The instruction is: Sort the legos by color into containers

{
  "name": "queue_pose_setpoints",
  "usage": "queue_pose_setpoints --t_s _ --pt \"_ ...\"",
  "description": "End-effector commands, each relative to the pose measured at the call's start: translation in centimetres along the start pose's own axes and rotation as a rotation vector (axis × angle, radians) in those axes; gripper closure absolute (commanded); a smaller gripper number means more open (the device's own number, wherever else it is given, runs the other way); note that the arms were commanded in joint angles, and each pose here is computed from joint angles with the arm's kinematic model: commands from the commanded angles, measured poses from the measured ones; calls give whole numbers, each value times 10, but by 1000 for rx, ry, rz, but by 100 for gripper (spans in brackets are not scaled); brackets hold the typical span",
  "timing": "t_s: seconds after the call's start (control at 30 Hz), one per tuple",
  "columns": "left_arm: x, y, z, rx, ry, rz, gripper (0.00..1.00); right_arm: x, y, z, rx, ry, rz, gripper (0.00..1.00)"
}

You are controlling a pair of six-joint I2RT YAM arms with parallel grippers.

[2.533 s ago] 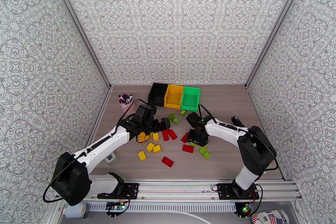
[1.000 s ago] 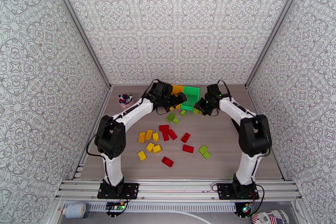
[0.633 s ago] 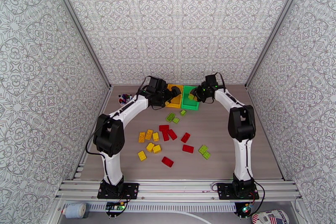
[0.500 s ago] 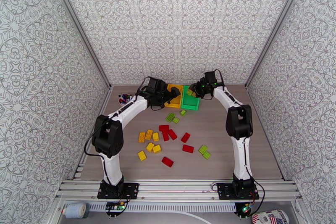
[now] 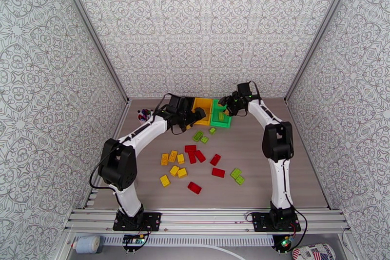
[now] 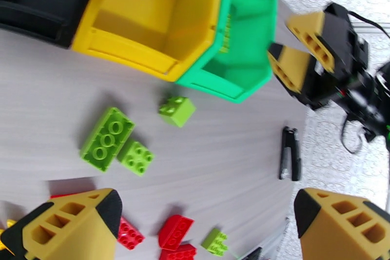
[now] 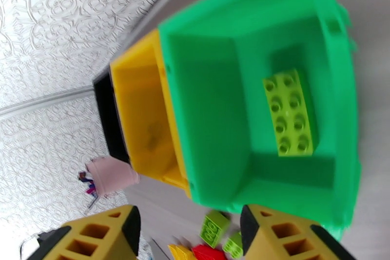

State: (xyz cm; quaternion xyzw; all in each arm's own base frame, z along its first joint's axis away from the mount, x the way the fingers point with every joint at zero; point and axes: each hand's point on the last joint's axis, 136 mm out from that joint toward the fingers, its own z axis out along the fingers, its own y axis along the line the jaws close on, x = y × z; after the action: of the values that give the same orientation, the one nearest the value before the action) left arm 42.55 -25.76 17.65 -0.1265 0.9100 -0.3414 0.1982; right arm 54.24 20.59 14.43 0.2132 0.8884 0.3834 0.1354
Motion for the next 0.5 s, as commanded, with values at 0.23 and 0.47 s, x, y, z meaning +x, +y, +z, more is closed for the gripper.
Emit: queue_pose_setpoints --t_s 0.23,0.47 --pt "48 16 -13 -201 52 217 1 90 -68 -82 285 13 -96 41" --pt "102 18 5 -210 138 266 1 177 -131 -107 483 89 -102 41"
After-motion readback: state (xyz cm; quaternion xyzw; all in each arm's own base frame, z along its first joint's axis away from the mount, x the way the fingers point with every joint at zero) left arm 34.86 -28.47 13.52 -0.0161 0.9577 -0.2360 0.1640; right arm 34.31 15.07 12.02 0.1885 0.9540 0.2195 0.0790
